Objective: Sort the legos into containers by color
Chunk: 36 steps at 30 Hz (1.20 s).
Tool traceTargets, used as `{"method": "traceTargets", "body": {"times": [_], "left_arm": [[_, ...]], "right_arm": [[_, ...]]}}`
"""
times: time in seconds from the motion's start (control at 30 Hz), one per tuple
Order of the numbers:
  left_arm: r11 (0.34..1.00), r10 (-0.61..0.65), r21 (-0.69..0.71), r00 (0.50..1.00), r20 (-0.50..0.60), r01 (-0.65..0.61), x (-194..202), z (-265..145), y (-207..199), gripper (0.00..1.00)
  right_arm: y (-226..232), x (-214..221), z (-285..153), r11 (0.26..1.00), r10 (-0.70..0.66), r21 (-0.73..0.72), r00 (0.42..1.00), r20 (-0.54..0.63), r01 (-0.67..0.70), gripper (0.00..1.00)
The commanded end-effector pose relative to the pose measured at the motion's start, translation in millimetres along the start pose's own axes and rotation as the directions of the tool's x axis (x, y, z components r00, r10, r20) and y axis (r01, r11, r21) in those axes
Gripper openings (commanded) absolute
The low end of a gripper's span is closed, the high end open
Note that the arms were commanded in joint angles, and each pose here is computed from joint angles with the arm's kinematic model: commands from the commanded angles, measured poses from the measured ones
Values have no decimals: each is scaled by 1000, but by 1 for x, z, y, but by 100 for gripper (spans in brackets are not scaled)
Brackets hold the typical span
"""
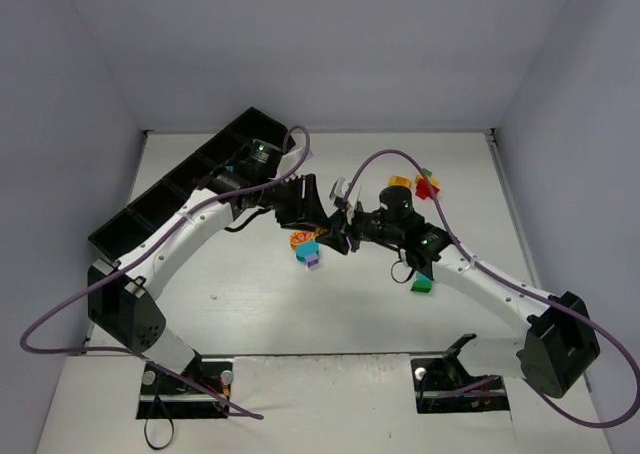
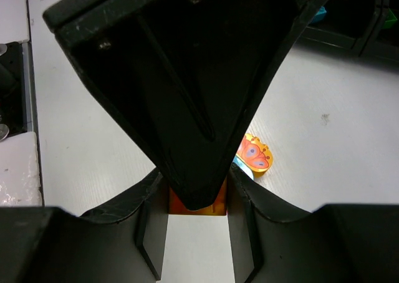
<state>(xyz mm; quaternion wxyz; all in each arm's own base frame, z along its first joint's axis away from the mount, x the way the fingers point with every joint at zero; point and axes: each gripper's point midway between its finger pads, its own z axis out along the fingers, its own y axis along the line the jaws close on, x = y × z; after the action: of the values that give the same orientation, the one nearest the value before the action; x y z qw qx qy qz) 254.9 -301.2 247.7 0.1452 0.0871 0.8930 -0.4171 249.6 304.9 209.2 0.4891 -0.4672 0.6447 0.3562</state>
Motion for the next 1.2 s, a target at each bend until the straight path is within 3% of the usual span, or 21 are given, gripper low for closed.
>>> {"method": "traceTargets", "body": {"times": [0.0, 0.3, 0.47, 0.67, 0.77, 0.8, 0.93, 1.0, 1.03, 1.07, 1.17], "left_arm": [[999, 17, 52, 1000, 1, -17, -2, 2, -13, 41], [1000, -2, 13, 999, -54, 3, 7, 11, 2, 31], [1000, -15, -7, 997, -69, 14, 10, 15, 9, 48], [1000, -6, -22, 998, -64, 5, 7, 15, 14, 49], [1000, 2, 2, 998, -56, -2, 5, 14, 9, 30], [1000, 3, 6, 998, -55, -3, 5, 14, 8, 19], [999, 9, 34, 998, -67, -7, 7, 13, 3, 0], [1000, 8, 17, 998, -62, -7, 7, 13, 8, 0], [1000, 16, 2, 999, -50, -16, 6, 10, 12, 0], [1000, 17, -18, 999, -43, -17, 5, 8, 17, 0], [994, -6, -112, 1000, 8, 7, -5, -9, 47, 0]], "right_arm": [[-4, -34, 4, 997, -73, 11, 992, 100, 72, 8], [-8, -35, 7, 997, -75, 23, 992, 105, 73, 8], [-8, -36, 7, 997, -75, 24, 991, 108, 73, 8], [-8, -37, 5, 997, -73, 26, 991, 109, 70, 8], [-8, -37, 5, 997, -73, 27, 991, 109, 70, 8], [-7, -37, 6, 997, -71, 26, 992, 109, 69, 8], [-9, -36, 5, 997, -69, 32, 992, 107, 66, 10], [-10, -35, 6, 997, -66, 38, 993, 99, 63, 27], [-12, -34, 6, 997, -63, 49, 994, 94, 58, 42], [-13, -33, 6, 997, -59, 56, 994, 89, 54, 70], [-20, -29, 5, 995, -30, 93, 997, 66, 24, 97]]}}
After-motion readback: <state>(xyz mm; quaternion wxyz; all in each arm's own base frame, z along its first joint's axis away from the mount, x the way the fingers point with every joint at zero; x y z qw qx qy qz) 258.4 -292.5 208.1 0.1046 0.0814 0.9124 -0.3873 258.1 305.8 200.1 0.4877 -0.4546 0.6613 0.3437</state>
